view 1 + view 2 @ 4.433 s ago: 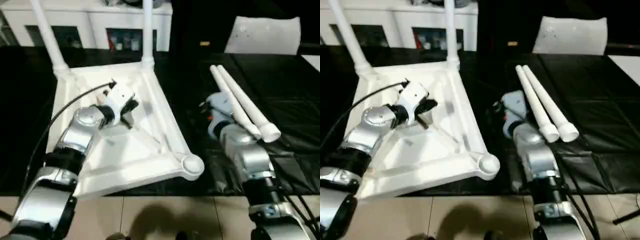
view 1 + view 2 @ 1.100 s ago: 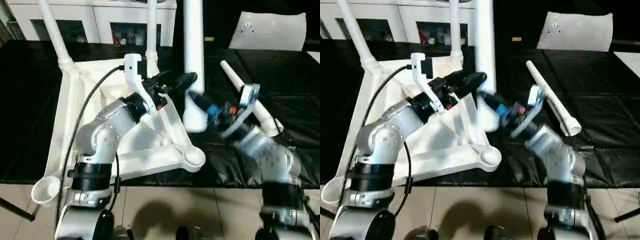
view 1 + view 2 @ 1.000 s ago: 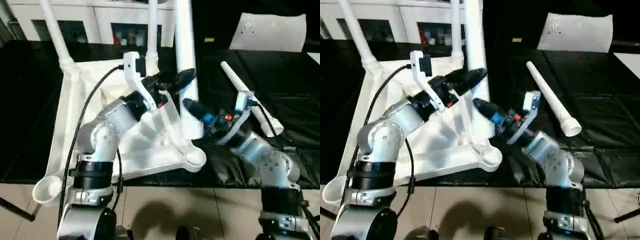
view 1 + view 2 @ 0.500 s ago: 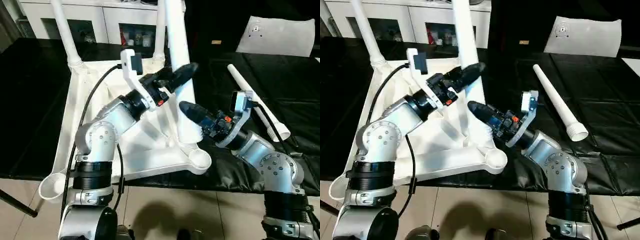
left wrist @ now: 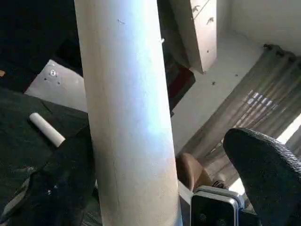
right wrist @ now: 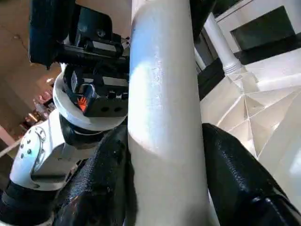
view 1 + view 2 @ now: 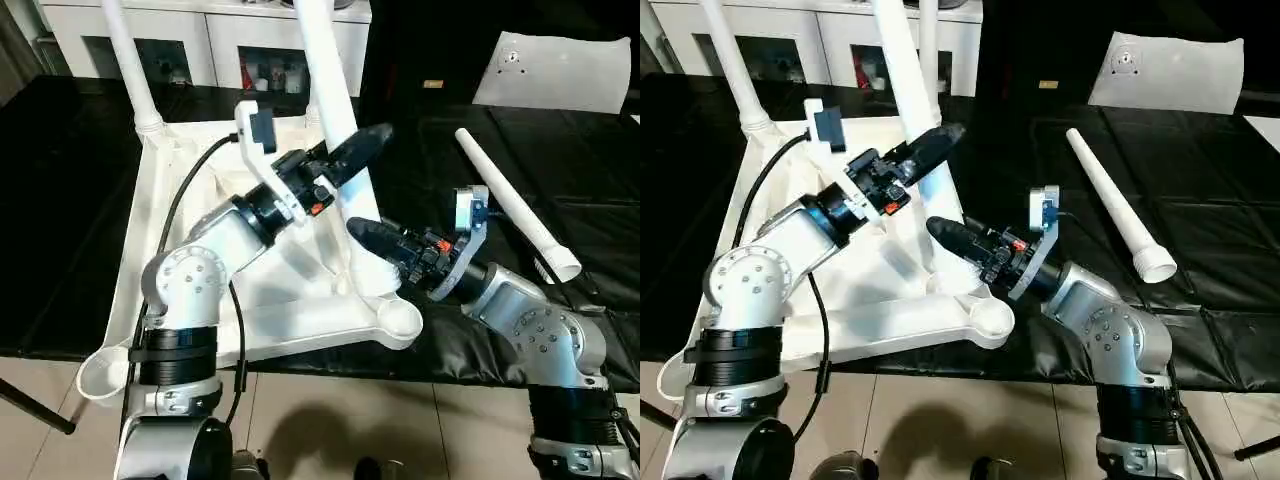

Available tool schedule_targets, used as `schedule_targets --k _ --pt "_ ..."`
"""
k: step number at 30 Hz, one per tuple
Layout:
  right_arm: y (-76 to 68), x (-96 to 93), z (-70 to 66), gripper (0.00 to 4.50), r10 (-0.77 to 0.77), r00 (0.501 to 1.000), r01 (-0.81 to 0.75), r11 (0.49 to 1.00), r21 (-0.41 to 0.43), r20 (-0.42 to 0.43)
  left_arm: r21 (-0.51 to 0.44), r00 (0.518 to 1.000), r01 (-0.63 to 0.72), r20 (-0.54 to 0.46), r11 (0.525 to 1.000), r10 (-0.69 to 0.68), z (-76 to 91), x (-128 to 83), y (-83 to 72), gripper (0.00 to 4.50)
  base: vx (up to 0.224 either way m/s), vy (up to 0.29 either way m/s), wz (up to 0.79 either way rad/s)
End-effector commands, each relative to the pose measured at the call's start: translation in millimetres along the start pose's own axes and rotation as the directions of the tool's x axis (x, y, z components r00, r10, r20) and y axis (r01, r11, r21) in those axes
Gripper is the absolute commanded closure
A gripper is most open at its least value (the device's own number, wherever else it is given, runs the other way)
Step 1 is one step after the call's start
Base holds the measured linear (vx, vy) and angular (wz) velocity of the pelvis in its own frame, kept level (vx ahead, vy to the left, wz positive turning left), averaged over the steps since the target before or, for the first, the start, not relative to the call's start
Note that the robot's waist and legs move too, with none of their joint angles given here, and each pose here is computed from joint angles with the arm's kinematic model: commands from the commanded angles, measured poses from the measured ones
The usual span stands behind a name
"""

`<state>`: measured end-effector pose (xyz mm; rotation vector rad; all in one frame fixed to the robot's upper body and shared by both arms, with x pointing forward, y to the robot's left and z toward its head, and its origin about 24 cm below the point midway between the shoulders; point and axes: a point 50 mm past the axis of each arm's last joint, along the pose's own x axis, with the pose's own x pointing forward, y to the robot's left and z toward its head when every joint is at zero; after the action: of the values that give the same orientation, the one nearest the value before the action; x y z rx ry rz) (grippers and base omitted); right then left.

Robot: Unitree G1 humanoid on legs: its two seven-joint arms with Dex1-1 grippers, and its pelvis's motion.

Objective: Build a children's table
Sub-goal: Pick table leg

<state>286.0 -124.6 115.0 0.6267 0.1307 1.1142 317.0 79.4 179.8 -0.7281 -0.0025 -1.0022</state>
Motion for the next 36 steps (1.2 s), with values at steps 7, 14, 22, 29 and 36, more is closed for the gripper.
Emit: schedule_targets --k 7,14,22,29,36 --pt "2.5 0.6 3.2 2.59 -0.003 1.0 0.003 0.999 -0.049 -0.008 -0.027 0.999 0.038 -0.008 0.999 -0.038 0.9 -1.0 -7.1 0.36 0.0 0.0 0.0" --pt "2.7 0.1 2.1 2.59 -0.005 1.0 0.004 0.998 -0.055 -0.014 -0.049 0.999 0.043 -0.008 0.998 -0.043 0.0 -1.7 -7.7 0.36 0.0 0.0 0.0" --pt "2.3 -0.4 1.2 2.59 -0.008 1.0 0.007 0.998 -0.063 -0.021 -0.034 0.999 0.044 -0.029 0.998 -0.045 -1.5 -1.8 -8.0 0.36 0.0 0.0 0.0" --pt "1.8 -0.5 -2.5 2.59 -0.016 0.998 0.01 0.996 -0.092 -0.061 0.366 0.995 0.087 -0.086 0.926 -0.06 -4.6 -3.6 -9.0 0.36 0.0 0.0 0.0" --pt "1.1 -0.8 -3.6 2.59 -0.013 0.997 0.006 0.995 -0.1 -0.075 0.371 0.989 0.127 -0.115 0.92 -0.091 -10.1 -6.4 -7.9 0.72 0.0 0.0 0.0"
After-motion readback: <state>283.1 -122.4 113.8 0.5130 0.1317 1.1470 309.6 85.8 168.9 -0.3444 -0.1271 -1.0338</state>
